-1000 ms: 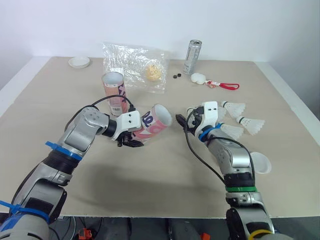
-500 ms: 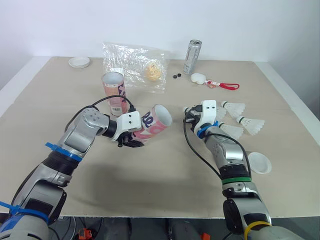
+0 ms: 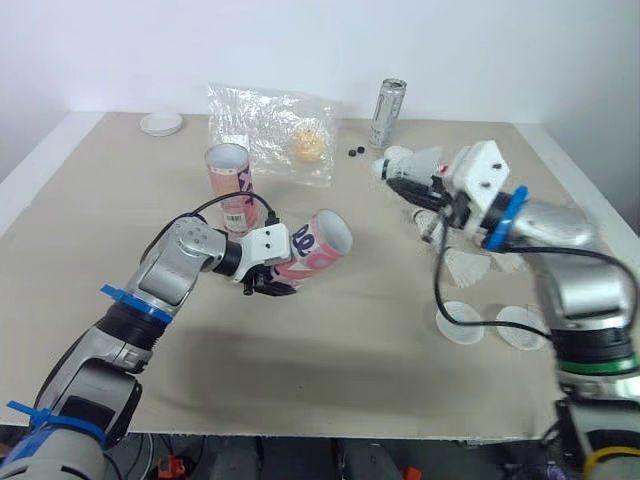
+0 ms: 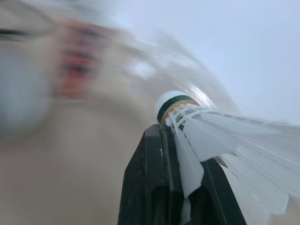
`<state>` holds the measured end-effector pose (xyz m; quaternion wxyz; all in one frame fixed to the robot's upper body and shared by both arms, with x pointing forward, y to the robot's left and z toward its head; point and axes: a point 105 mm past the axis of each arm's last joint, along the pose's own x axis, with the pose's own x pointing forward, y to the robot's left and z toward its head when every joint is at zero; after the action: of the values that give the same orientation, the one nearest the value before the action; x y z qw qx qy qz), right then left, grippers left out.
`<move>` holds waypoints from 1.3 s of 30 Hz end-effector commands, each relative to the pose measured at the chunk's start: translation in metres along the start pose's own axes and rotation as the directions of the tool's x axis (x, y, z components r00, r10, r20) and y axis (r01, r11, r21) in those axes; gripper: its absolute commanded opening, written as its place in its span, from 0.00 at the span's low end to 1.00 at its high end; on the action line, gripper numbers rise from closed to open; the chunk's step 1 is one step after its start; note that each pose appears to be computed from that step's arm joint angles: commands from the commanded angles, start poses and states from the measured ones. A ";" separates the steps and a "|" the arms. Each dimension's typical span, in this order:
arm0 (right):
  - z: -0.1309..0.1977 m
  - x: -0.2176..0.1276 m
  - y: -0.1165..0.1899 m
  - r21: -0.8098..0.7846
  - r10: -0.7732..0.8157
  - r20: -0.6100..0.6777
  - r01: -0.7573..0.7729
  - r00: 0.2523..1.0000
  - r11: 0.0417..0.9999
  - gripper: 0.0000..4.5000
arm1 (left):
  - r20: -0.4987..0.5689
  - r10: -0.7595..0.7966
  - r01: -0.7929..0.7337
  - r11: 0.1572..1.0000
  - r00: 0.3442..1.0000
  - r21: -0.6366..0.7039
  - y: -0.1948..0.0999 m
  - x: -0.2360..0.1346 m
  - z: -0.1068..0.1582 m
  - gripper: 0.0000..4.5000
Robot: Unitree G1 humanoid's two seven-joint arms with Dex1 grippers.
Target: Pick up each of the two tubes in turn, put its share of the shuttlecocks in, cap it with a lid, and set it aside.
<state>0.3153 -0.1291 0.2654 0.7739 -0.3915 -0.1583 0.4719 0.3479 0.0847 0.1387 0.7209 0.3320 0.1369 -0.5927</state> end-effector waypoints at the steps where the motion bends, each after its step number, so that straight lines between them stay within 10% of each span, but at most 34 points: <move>1: 0.022 0.007 0.014 -0.151 0.158 0.037 -0.151 0.987 0.977 0.01 | 0.031 0.000 -0.002 0.999 1.000 0.042 0.004 -0.001 0.014 0.54; 11: 0.012 0.025 0.028 -0.202 0.254 0.021 -0.245 0.967 0.948 0.01 | 0.049 -0.009 0.006 0.999 0.999 0.053 0.002 0.002 0.019 0.54; 22: 0.022 0.027 0.026 -0.181 0.264 0.085 -0.245 0.961 0.952 0.99 | 0.040 -0.008 0.006 0.999 0.999 0.054 0.000 0.002 0.016 0.54; 33: 0.030 -0.027 -0.015 0.308 -0.138 0.138 0.090 0.981 0.947 0.99 | 0.031 -0.017 0.015 0.998 0.999 0.057 0.003 0.004 0.014 0.54; 39: 0.016 -0.049 0.011 0.466 -0.194 0.028 0.158 0.981 0.870 0.99 | 0.034 -0.038 0.035 0.997 0.999 0.068 0.004 0.008 0.015 0.54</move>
<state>0.2869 -0.1635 0.2615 0.8789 -0.1598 -0.0844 0.4415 0.3494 0.0739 0.1375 0.7044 0.3327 0.1279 -0.6139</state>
